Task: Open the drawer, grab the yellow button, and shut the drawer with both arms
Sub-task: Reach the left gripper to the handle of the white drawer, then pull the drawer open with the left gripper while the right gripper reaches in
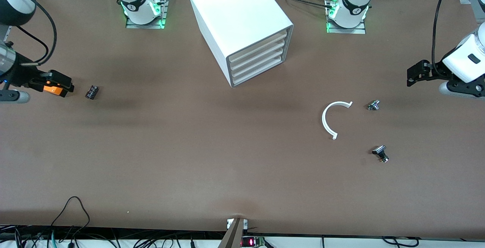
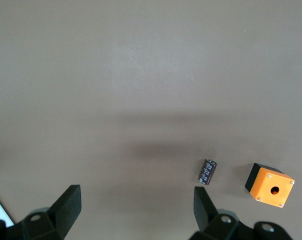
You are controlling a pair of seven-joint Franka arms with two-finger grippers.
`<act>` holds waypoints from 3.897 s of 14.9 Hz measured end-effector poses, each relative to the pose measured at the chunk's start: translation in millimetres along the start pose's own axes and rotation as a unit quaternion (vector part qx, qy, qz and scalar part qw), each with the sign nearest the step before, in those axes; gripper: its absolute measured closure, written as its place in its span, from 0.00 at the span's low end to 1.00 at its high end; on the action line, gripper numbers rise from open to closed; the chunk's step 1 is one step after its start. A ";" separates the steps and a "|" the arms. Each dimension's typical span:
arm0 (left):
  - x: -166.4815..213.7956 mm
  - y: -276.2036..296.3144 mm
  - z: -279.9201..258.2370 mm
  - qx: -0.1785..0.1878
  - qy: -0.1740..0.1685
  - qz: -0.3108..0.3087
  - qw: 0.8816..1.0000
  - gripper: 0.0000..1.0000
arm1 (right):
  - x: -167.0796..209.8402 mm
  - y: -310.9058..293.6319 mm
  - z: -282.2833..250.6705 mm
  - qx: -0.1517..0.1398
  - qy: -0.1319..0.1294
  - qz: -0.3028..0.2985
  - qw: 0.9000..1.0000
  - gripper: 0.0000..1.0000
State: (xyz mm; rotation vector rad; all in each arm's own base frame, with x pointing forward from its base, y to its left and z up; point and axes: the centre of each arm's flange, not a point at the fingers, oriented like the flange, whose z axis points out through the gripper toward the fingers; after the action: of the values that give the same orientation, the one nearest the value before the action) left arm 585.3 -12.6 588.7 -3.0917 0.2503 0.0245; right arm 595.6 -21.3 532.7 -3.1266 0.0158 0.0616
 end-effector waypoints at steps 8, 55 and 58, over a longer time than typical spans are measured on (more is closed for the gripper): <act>4.5 22.2 28.1 -0.009 -0.054 0.020 0.998 0.00 | 7.6 -15.2 21.1 0.000 -0.018 -0.019 1.000 0.00; -95.6 268.3 325.0 -0.564 -0.223 0.012 0.795 0.82 | -0.8 -218.3 6.0 0.024 0.022 -0.490 0.871 0.00; -54.3 202.3 314.1 -0.542 -0.142 -0.012 0.828 0.85 | -7.8 -266.4 5.8 0.029 0.028 -0.553 0.832 0.00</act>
State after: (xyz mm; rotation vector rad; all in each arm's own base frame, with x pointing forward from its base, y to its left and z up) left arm 495.2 -190.6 268.1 -4.1034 0.2325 0.9420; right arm 590.4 245.2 531.0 -2.5496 -1.6735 -0.0481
